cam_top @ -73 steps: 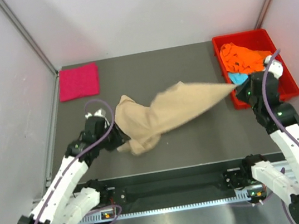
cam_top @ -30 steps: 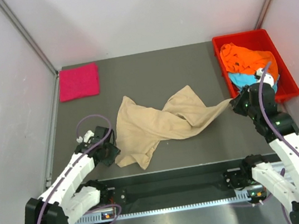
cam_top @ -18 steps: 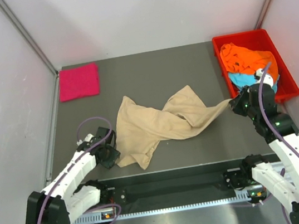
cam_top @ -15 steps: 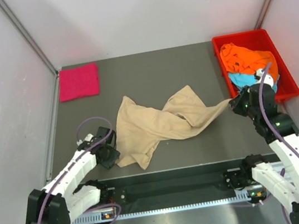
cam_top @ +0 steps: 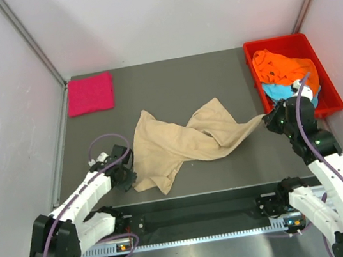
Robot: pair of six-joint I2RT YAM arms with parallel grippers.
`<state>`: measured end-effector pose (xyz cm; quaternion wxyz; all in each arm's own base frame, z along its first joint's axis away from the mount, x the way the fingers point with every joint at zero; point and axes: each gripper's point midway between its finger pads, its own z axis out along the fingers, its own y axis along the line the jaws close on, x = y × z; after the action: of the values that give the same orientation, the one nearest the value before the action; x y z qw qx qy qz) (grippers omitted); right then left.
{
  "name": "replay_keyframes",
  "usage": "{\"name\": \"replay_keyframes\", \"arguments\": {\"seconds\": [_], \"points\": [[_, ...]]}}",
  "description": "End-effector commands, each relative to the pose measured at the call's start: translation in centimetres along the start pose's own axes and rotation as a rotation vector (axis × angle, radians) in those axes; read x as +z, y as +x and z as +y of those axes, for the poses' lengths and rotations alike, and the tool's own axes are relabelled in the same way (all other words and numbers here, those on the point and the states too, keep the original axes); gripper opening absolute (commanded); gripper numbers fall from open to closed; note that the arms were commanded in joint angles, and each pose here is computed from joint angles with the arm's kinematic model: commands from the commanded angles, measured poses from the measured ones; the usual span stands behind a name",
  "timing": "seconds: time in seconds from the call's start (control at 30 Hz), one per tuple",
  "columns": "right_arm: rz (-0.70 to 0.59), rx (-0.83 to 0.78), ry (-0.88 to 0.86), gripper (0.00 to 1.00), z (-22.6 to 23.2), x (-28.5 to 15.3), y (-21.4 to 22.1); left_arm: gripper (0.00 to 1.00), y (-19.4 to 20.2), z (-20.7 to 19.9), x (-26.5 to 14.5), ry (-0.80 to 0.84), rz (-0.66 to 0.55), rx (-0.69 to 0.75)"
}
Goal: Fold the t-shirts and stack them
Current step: Flatten the tshirt out
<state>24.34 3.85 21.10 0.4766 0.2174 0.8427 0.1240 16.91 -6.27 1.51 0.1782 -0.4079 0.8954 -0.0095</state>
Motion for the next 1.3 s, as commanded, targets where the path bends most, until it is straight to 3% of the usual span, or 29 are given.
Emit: {"name": "replay_keyframes", "arguments": {"seconds": [0.0, 0.07, 0.17, 0.3, 0.4, 0.47, 0.5, 0.67, 0.9, 1.07, 1.27], "points": [[-0.042, 0.021, -0.021, 0.00, 0.6, 0.0, -1.2, 0.30, 0.4, -0.3, 0.9, 0.025, 0.007, 0.010], [-0.044, 0.022, -0.020, 0.00, 0.6, 0.0, -1.2, 0.26, 0.3, -0.7, 0.9, 0.044, 0.007, 0.012], [-0.037, 0.020, -0.019, 0.00, 0.6, 0.3, -1.1, 0.01, 0.0, -1.6, 0.3, 0.080, 0.000, 0.024], [-0.053, 0.007, -0.013, 0.00, 1.1, 1.0, -2.3, 0.00, -4.3, -5.1, -3.3, 0.169, -0.144, 0.047], [-0.112, 0.001, -0.008, 0.00, 2.9, 1.2, -6.2, 0.00, -11.4, -11.7, -11.8, 0.371, -0.371, 0.015], [-0.182, 0.005, -0.033, 0.00, 5.2, 0.4, -10.4, 0.00, -14.6, -13.8, -15.9, 0.445, -0.488, 0.006], [-0.221, 0.009, -0.027, 0.00, 5.6, -0.2, -12.1, 0.00, -16.7, -15.6, -19.9, 0.520, -0.547, -0.025], [-0.428, 0.049, -0.078, 0.00, 9.2, -6.0, -21.1, 0.00, -21.8, -18.4, -30.6, 0.690, -0.727, -0.089], [-0.566, 0.087, -0.163, 0.00, 10.2, -14.7, -24.8, 0.00, -24.0, -15.7, -41.9, 0.882, -0.862, -0.176], [-0.701, 0.174, -0.285, 0.00, 9.1, -23.1, -24.5, 0.00, -23.6, -11.2, -48.5, 1.042, -0.925, -0.248], [-0.730, 0.245, -0.373, 0.00, 7.2, -28.8, -21.6, 0.00, -22.2, -7.3, -55.2, 1.252, -0.953, -0.269]]}}
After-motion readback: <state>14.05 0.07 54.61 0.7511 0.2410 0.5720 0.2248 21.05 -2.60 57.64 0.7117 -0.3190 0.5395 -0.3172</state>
